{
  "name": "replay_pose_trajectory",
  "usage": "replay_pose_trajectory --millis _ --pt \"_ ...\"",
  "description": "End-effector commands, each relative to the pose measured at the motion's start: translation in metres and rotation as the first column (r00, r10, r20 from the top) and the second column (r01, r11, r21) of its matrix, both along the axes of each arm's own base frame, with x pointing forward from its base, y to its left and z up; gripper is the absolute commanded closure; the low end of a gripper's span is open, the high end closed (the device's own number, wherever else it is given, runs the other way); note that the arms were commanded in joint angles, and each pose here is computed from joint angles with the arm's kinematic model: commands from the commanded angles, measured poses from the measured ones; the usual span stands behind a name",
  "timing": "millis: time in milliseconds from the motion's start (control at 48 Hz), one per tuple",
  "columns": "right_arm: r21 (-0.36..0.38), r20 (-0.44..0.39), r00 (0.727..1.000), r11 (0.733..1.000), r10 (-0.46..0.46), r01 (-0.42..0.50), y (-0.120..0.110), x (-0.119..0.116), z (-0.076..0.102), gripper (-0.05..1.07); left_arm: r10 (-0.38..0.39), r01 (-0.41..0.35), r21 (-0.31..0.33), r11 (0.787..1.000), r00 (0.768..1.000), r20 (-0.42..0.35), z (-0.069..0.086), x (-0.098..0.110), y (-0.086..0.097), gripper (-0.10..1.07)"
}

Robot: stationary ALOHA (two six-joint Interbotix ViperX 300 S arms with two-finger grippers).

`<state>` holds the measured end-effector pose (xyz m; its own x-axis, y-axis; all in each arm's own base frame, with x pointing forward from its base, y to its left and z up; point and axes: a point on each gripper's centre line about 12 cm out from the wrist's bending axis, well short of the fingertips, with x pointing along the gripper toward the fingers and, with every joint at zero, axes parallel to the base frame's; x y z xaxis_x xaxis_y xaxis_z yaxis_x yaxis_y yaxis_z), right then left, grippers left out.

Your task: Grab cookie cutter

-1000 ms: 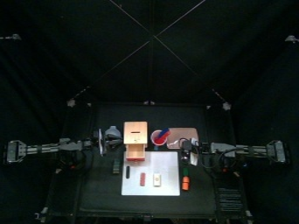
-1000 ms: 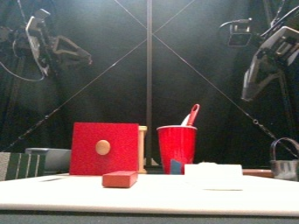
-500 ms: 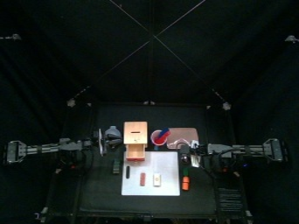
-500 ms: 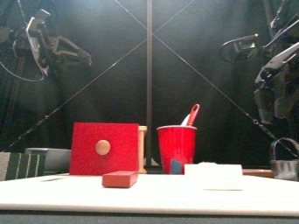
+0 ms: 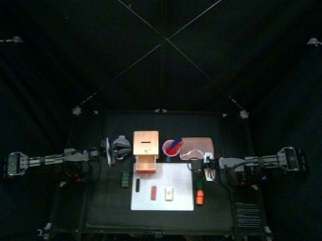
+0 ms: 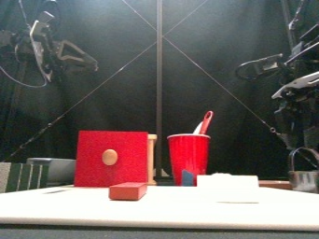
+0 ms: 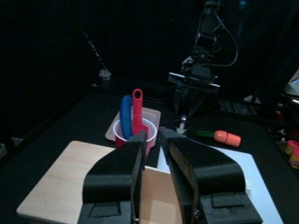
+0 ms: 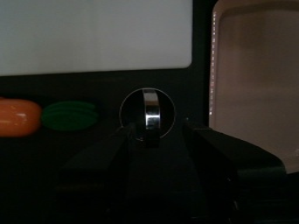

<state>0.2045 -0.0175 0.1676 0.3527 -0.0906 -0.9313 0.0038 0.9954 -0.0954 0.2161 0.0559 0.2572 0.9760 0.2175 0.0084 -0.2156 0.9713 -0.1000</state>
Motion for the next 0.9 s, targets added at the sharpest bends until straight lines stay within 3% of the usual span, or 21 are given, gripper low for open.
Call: replay_pose_trajectory --millis 0,333,583,875 --pt "0.003 0.006 1.000 1.000 -0.005 0.005 -0.001 0.000 0.000 0.21 0.003 -0.003 0.009 1.000 1.000 0.021 0.008 0.002 0.001 0.34" --pt "0.014 0.061 0.998 1.000 -0.003 0.002 0.000 0.006 -0.005 0.36 0.014 -0.014 0.006 1.000 1.000 0.014 0.005 0.001 0.004 0.34" --pt "0.014 -0.011 1.000 1.000 0.001 -0.001 0.000 0.009 -0.020 0.44 0.014 -0.014 0.003 1.000 1.000 0.012 0.004 0.000 0.003 0.34" --pt "0.021 -0.018 1.000 1.000 -0.010 0.010 0.001 0.012 0.004 0.52 0.016 -0.016 0.005 1.000 1.000 0.012 0.004 0.000 0.004 0.34"
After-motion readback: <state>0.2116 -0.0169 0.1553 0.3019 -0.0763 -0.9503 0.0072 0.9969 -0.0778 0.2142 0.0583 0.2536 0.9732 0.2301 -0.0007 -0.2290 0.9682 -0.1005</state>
